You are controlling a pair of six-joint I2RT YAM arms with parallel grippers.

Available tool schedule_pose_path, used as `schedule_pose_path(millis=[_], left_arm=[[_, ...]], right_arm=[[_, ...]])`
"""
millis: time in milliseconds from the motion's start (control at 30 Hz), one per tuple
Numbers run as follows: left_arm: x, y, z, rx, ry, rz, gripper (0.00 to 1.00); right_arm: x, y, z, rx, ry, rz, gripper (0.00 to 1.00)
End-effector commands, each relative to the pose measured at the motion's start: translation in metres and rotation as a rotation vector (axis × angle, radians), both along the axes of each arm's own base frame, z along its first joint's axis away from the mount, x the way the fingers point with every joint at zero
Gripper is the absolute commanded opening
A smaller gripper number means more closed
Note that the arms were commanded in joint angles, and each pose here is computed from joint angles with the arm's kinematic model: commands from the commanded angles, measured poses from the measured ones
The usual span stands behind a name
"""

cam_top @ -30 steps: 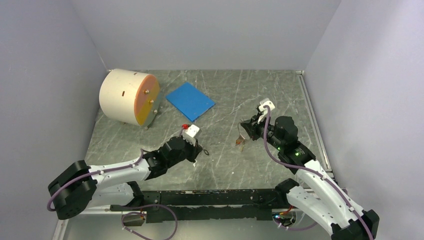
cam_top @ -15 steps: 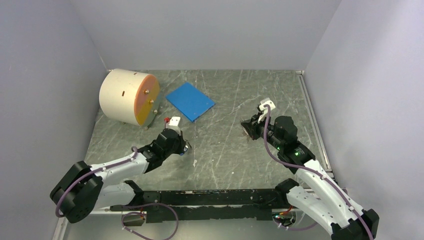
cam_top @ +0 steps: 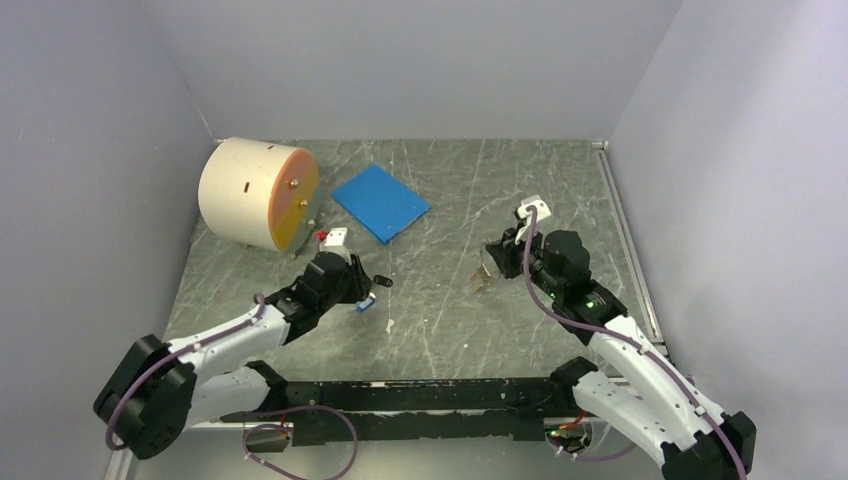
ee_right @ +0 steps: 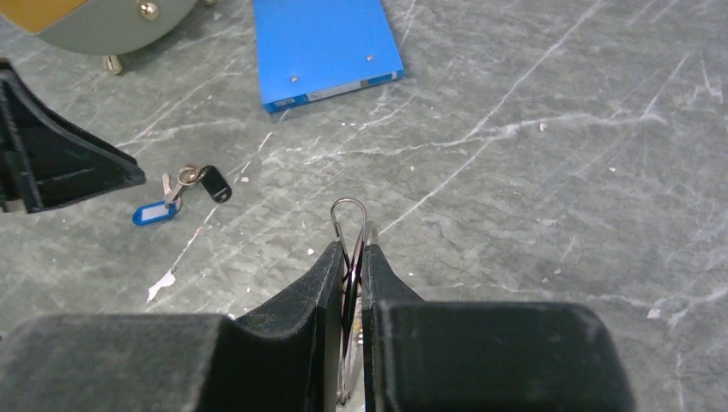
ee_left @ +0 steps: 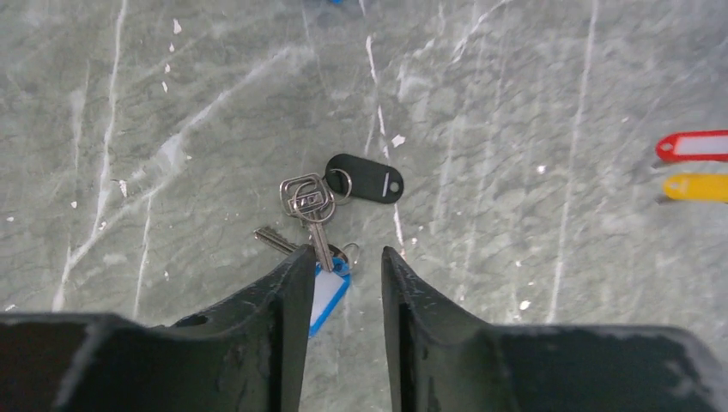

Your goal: Remove the keys from the keyring

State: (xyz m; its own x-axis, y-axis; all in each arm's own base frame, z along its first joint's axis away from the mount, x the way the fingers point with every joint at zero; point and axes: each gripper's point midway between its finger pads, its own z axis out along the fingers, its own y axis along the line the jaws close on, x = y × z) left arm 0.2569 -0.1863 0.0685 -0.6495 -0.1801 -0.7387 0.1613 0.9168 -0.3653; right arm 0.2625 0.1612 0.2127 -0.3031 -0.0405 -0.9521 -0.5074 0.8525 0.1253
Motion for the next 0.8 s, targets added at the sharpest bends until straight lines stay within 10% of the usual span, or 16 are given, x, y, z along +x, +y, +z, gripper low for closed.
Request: schedule_pose_path(millis=[0, 300, 767], left_arm=[[-0.001, 0.008, 0.018, -0.05, -0.022, 0.058, 0.43], [-0.015, 0.04, 0.071, -0.077, -0.065, 0.183, 0.81], [-0.05, 0.092, 0.172, -0.08, -0.222, 0.255, 0.94]], right_arm=[[0.008, -0.005, 0.003, 0.019, -0.003, -0.057, 0.0], [0.009, 0.017, 0.002, 0.143, 0.021, 0.012, 0.0], [0.045, -0.019, -0.044, 0.353, 0.118, -0.196, 0.0]])
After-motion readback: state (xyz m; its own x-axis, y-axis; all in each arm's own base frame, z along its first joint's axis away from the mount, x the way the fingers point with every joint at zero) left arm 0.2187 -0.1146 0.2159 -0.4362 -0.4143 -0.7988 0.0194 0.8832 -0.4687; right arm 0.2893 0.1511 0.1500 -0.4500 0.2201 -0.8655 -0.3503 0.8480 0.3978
